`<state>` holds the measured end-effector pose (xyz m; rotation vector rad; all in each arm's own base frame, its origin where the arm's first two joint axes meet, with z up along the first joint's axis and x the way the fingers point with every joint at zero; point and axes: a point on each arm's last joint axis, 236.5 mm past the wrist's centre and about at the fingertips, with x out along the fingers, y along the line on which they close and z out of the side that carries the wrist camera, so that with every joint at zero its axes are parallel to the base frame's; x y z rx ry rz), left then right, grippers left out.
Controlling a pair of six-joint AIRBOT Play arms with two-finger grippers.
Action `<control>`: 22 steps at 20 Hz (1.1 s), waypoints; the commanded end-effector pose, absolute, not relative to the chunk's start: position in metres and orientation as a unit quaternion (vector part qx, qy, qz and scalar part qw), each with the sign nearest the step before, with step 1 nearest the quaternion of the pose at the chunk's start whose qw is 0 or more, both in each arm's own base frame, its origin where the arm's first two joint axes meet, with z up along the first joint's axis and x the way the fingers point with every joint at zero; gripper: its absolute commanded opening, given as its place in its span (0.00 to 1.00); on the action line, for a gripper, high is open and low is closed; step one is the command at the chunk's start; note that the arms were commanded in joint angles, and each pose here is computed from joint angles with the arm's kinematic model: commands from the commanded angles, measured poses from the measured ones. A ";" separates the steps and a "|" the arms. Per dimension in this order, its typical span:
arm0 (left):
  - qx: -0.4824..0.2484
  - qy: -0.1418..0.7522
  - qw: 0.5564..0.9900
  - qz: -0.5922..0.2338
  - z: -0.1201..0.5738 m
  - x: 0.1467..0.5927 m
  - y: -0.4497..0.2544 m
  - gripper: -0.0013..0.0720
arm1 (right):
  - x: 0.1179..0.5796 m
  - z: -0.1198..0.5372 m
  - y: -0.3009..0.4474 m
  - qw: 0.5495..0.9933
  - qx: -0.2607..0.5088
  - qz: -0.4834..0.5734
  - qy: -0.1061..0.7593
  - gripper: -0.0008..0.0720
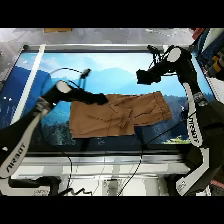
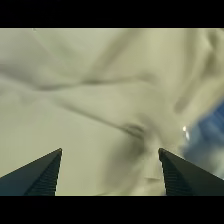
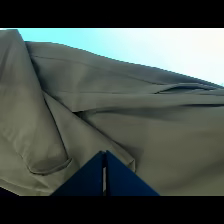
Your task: Fold the clothes and pants, and hang the long-sleeved shirts on hangers.
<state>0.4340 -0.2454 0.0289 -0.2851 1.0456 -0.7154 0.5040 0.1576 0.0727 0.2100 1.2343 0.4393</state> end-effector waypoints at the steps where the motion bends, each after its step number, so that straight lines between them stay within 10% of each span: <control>1: -0.173 0.495 0.809 -0.265 0.035 0.454 -0.150 0.95 | 0.504 0.073 0.156 0.788 0.096 0.206 0.573 0.05; 17: -0.252 0.591 0.745 -0.181 -0.114 0.387 -0.072 0.80 | 0.510 0.077 0.159 0.796 0.102 0.207 0.560 0.05; 22: -0.223 0.586 0.741 -0.240 -0.108 0.384 -0.118 0.08 | 0.516 0.078 0.159 0.803 0.103 0.205 0.550 0.05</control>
